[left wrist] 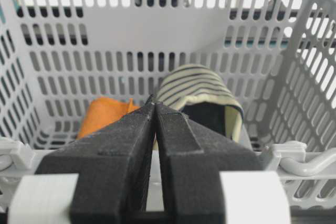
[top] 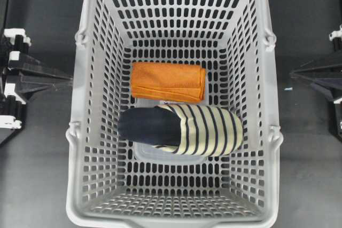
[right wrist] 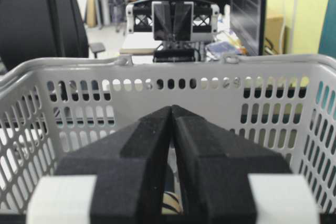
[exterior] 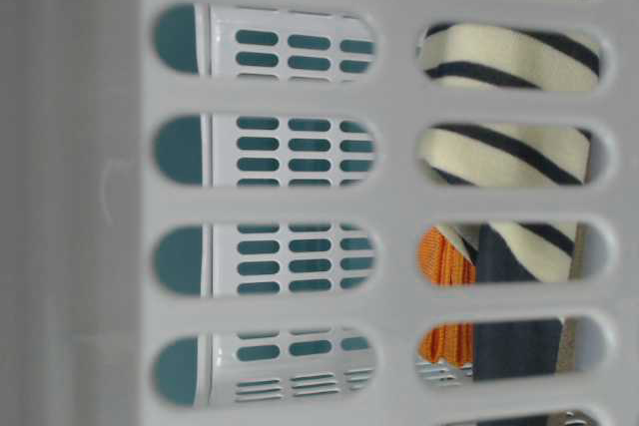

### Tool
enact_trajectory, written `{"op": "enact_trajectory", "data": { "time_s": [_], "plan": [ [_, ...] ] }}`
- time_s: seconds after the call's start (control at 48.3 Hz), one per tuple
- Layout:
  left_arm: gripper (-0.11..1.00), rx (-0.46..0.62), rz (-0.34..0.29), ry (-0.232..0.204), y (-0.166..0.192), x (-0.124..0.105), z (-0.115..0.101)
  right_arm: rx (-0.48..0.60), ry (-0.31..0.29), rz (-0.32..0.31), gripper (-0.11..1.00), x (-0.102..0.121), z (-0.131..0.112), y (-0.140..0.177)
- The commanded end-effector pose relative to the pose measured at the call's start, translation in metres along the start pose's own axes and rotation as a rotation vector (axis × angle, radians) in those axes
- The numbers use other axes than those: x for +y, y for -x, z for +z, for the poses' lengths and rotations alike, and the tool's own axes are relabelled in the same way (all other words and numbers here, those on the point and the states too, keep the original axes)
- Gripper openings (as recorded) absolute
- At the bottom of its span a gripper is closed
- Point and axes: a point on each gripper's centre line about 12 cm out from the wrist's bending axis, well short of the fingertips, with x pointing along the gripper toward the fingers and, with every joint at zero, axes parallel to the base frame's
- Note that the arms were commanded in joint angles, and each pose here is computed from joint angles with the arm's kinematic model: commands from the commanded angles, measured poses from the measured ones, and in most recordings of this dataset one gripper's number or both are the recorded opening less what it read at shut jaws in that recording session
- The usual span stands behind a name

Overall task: Pick up the slipper from the shopping basket with the left arm.
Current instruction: 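Move the left gripper over the striped slipper inside the basket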

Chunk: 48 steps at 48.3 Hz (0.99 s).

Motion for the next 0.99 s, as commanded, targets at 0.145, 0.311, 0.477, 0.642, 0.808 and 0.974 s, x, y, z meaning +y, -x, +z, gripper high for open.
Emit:
{"op": "enact_trajectory", "data": {
  "time_s": [0.145,0.311,0.477,0.642,0.808,0.974],
  "plan": [
    [0.00,0.089,-0.011,-0.036,-0.032,-0.002,0.053,-0.038,-0.013,0.009,-0.02,0.002,0.009,0.001],
    [0.00,0.252,-0.043,-0.039,-0.064,-0.011,0.072,-0.044,-0.016,0.009,-0.02,0.002,0.012,0.003],
    [0.00,0.409,-0.082,-0.048,-0.109,-0.025,0.072,-0.038,-0.015,0.009,-0.02,0.002,0.011,0.004],
    [0.00,0.550,-0.098,-0.057,-0.151,-0.036,0.062,-0.040,-0.015,0.009,-0.02,0.002,0.011,0.004],
    [0.00,0.728,-0.085,-0.044,-0.193,-0.041,0.049,-0.041,-0.016,0.010,-0.02,0.002,0.011,0.005],
    [0.00,0.896,-0.060,-0.020,-0.227,-0.044,0.032,-0.038,-0.017,0.015,-0.02,0.003,0.009,0.006]
  ]
}}
